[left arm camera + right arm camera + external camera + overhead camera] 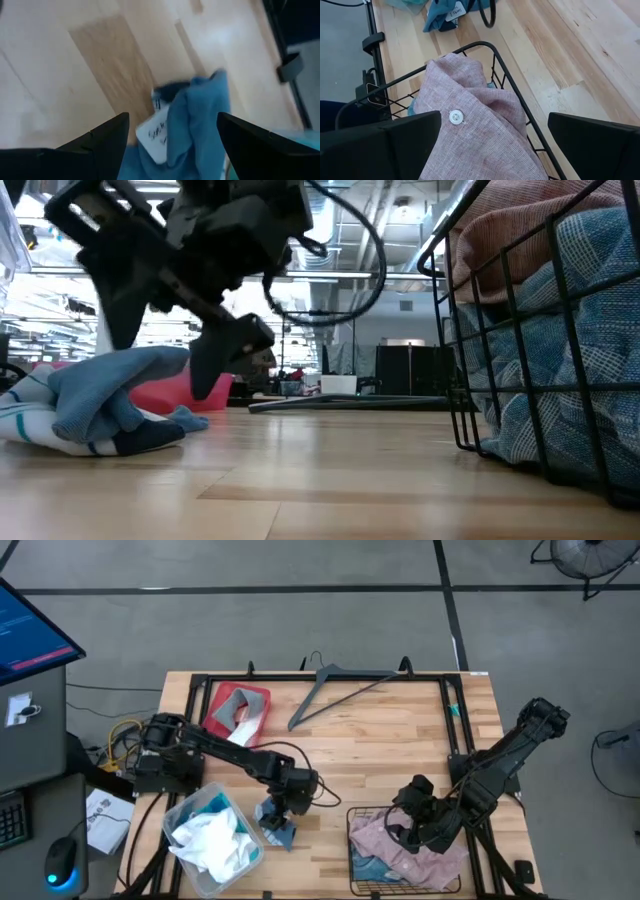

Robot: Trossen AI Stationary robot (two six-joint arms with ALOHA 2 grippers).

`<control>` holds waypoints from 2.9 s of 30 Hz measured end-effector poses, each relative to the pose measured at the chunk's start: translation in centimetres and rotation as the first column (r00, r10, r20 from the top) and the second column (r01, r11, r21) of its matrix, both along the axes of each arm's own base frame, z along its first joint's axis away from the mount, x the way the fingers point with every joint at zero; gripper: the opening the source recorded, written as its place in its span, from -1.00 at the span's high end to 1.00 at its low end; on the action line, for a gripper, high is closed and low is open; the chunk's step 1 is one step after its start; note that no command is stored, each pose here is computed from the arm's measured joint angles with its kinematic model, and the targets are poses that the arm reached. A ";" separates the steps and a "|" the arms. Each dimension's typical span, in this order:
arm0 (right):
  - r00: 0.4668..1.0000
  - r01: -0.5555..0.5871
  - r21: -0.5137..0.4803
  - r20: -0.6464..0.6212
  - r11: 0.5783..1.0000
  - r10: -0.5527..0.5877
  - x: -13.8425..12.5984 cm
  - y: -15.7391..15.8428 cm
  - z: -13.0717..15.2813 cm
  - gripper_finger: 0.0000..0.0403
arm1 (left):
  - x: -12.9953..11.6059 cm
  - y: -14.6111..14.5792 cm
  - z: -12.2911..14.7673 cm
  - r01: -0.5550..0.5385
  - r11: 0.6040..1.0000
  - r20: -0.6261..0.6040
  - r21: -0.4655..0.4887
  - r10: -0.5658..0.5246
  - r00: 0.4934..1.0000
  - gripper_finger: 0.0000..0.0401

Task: Pick & Place Cloths
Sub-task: Put the blue sock into the red bin

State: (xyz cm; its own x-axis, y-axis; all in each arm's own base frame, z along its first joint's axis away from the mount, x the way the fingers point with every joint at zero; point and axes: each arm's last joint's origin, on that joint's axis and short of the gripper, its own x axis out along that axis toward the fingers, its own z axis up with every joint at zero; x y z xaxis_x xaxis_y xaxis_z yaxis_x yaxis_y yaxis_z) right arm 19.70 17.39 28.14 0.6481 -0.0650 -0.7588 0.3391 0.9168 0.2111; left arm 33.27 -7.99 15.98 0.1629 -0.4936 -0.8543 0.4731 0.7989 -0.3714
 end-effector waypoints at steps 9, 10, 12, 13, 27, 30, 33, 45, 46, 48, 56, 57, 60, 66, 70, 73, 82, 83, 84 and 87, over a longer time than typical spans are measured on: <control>1.000 -0.004 -0.003 0.000 1.000 0.004 0.0 0.0 0.0 -0.80 | -0.3 -0.8 -2.0 0.056 0.997 -0.069 0.048 -0.052 0.996 -0.36; 1.000 -0.004 -0.003 0.000 1.000 0.004 0.0 0.0 0.0 -0.80 | -0.3 -0.8 -2.0 0.064 0.996 -0.066 0.054 -0.061 0.996 -0.31; 1.000 -0.004 -0.004 -0.001 1.000 0.004 0.0 0.0 0.0 -0.80 | -0.6 -0.8 -2.2 0.073 0.993 -0.087 0.094 -0.065 0.994 -0.17; 1.000 -0.004 -0.003 0.000 1.000 0.004 0.0 0.0 0.0 -0.80 | -0.6 -0.8 -2.2 0.073 0.992 -0.088 0.107 -0.063 0.994 -0.09; 1.000 -0.006 -0.005 0.000 1.000 0.005 0.0 0.0 0.0 -0.80 | -0.2 1.1 -2.3 0.008 0.968 -0.067 0.249 0.009 0.998 0.99; 1.000 -0.006 -0.005 0.000 1.000 0.005 0.0 0.0 0.0 -0.80 | 0.2 2.4 -2.2 -0.040 0.945 -0.041 0.325 0.056 0.998 0.99; 1.000 -0.006 -0.005 0.000 1.000 0.005 0.0 0.0 0.0 -0.80 | 1.0 4.0 -1.6 -0.115 0.891 0.015 0.439 0.121 0.993 0.99; 1.000 -0.004 -0.002 0.001 1.000 0.004 0.0 0.0 0.0 -0.80 | 1.3 10.0 6.5 -0.410 0.752 0.325 0.516 0.271 0.906 0.99; 1.000 -0.004 -0.002 0.000 1.000 0.004 0.0 0.0 0.0 -0.80 | 0.9 10.3 7.3 -0.429 0.748 0.347 0.507 0.279 0.895 0.99; 1.000 -0.004 -0.003 0.000 1.000 0.004 0.0 0.0 0.0 -0.80 | 0.2 10.7 9.0 -0.469 0.735 0.398 0.490 0.290 0.870 0.99; 1.000 -0.006 -0.008 -0.003 1.000 0.006 0.0 0.0 0.0 -0.80 | -6.0 11.4 18.1 -0.720 0.491 0.692 0.490 0.284 0.664 1.00; 1.000 -0.005 -0.009 -0.003 1.000 0.005 0.0 -0.1 0.0 -0.80 | -7.1 11.6 19.1 -0.748 0.452 0.722 0.486 0.276 0.635 1.00; 1.000 -0.014 -0.019 -0.002 1.000 0.014 0.0 -0.1 0.0 -0.80 | -10.6 12.4 22.0 -0.829 0.354 0.800 0.432 0.272 0.534 1.00; 1.000 -0.003 -0.031 0.015 1.000 0.003 0.1 -0.1 0.0 -0.80 | -16.8 14.4 25.0 -0.929 0.183 0.877 0.323 0.312 0.366 1.00; 1.000 -0.002 -0.029 0.018 1.000 0.003 0.1 -0.1 0.1 -0.80 | -19.6 15.8 25.0 -0.936 0.047 0.878 0.349 0.332 0.345 1.00; 1.000 0.004 -0.023 0.019 1.000 -0.003 0.1 -0.1 0.1 -0.80 | -20.8 16.5 23.9 -0.931 -0.010 0.862 0.364 0.381 0.333 1.00; 1.000 0.002 -0.022 0.020 1.000 -0.001 0.1 0.0 0.1 -0.80 | -20.8 17.6 18.0 -0.939 -0.060 0.783 0.339 0.572 0.246 1.00; 1.000 0.001 -0.022 0.020 1.000 -0.001 0.1 0.0 0.1 -0.80 | -20.8 17.7 17.4 -0.944 -0.073 0.772 0.322 0.597 0.217 1.00; 1.000 0.001 -0.022 0.020 1.000 -0.001 0.1 0.0 0.1 -0.80 | -20.7 17.7 16.7 -0.948 -0.087 0.761 0.308 0.621 0.190 1.00; 1.000 0.002 -0.020 0.020 1.000 -0.001 0.1 0.0 0.1 -0.80 | -20.8 17.7 14.7 -0.946 -0.121 0.716 0.299 0.684 0.139 1.00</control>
State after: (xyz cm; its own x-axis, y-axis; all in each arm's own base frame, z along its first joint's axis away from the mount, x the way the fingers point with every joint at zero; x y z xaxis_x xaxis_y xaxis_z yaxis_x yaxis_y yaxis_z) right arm 19.76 17.38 28.20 0.6629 -0.0812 -0.7443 0.3363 0.9205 0.1991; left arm 12.47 9.68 30.70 0.2406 0.7859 -0.5696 -0.7987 0.4938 0.3440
